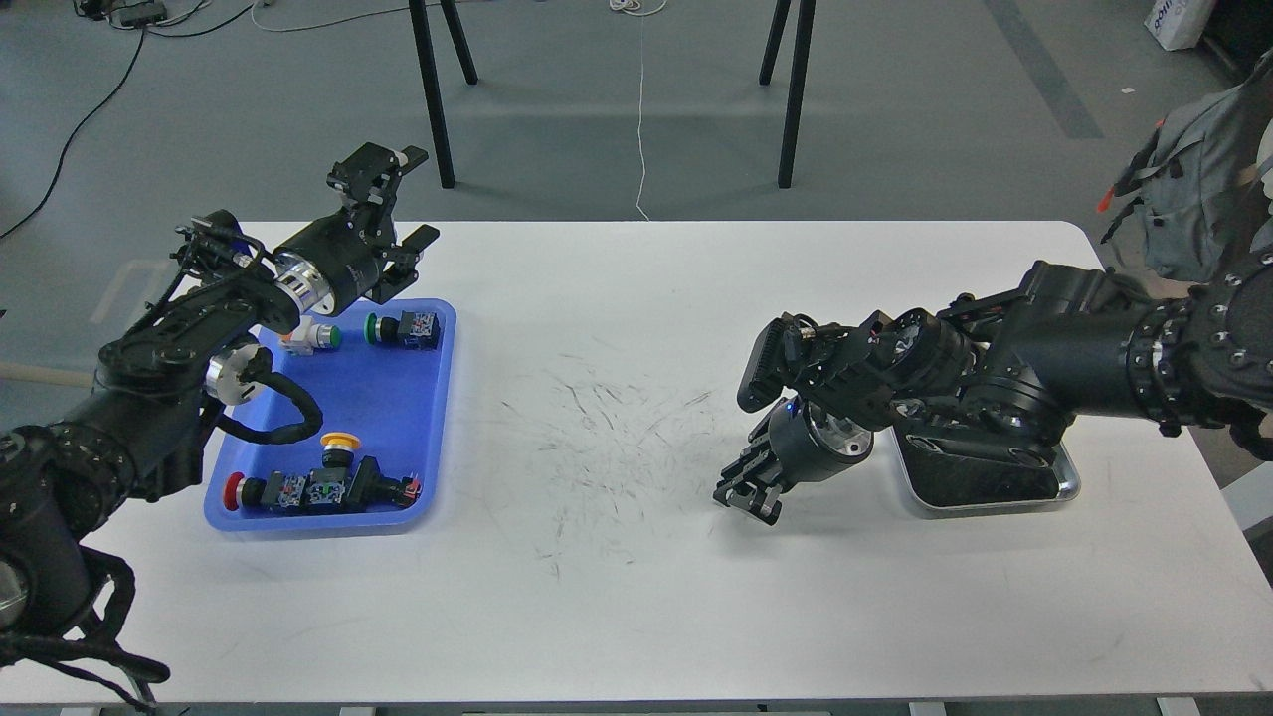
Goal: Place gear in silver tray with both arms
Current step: 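Lower the right gripper onto the black gear and grasp it, then carry the gear into the silver tray and open the right gripper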
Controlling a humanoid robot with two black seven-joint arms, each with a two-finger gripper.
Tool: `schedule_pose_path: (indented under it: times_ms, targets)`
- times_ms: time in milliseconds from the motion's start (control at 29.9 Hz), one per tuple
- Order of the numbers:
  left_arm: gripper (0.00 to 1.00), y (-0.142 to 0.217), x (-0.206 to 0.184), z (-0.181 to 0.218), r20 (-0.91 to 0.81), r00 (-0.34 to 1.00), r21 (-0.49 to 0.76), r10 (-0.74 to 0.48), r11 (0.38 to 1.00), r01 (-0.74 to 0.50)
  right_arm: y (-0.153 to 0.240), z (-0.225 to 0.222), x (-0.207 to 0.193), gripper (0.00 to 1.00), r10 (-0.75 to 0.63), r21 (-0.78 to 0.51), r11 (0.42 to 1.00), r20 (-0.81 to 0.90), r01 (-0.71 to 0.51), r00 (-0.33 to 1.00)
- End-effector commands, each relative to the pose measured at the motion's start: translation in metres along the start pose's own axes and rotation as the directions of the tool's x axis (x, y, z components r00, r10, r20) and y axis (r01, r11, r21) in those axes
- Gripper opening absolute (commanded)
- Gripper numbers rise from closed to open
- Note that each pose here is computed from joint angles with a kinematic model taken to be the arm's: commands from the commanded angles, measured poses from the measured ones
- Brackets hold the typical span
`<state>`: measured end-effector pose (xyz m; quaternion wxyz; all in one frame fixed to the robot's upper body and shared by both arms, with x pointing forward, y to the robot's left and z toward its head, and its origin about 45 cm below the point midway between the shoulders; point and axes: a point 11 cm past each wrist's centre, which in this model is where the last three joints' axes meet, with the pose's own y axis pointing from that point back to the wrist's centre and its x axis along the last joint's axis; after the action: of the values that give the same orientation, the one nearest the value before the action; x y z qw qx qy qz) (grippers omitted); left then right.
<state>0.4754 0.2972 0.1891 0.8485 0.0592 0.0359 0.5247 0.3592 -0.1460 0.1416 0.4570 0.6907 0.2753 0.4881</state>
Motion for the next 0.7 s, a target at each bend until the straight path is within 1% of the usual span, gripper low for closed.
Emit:
schedule_pose_path:
  times_ms: [0,100,134,267,368,535,669]
  targets:
    - [1.00,0.001,0.001,0.000,0.001,1.000,0.000,0.003,1.000,-0.003,0.000,0.000,0.001,0.12,0.001,-0.001,1.000,-0.001,-0.001,1.000]
    - [1.00,0.001,0.002,0.000,0.002,1.000,0.000,0.004,1.000,-0.004,0.001,0.001,0.001,0.02,0.001,-0.002,1.000,-0.002,-0.001,1.000]
    - [1.00,0.001,0.002,0.000,0.002,1.000,0.000,0.004,1.000,-0.004,0.001,0.001,0.001,0.02,0.001,-0.004,1.000,-0.001,-0.001,1.000]
    - [1.00,0.001,0.002,0.000,0.002,1.000,0.002,0.004,1.000,-0.004,0.004,0.007,0.006,0.02,0.014,-0.023,1.000,0.004,-0.014,1.000]
    - [1.00,0.003,0.001,-0.004,-0.002,1.000,0.007,0.004,1.000,-0.004,0.011,0.015,0.015,0.02,0.057,-0.043,0.997,0.024,-0.056,0.998]
    - [1.00,0.003,0.001,-0.005,-0.003,1.000,0.009,0.005,1.000,-0.004,0.046,0.043,0.024,0.02,0.196,-0.112,0.977,0.145,-0.181,0.970]
    - [1.00,0.003,0.000,-0.006,-0.004,1.000,0.010,0.003,1.000,-0.003,0.074,0.066,0.012,0.02,0.269,-0.180,0.956,0.242,-0.229,0.932]
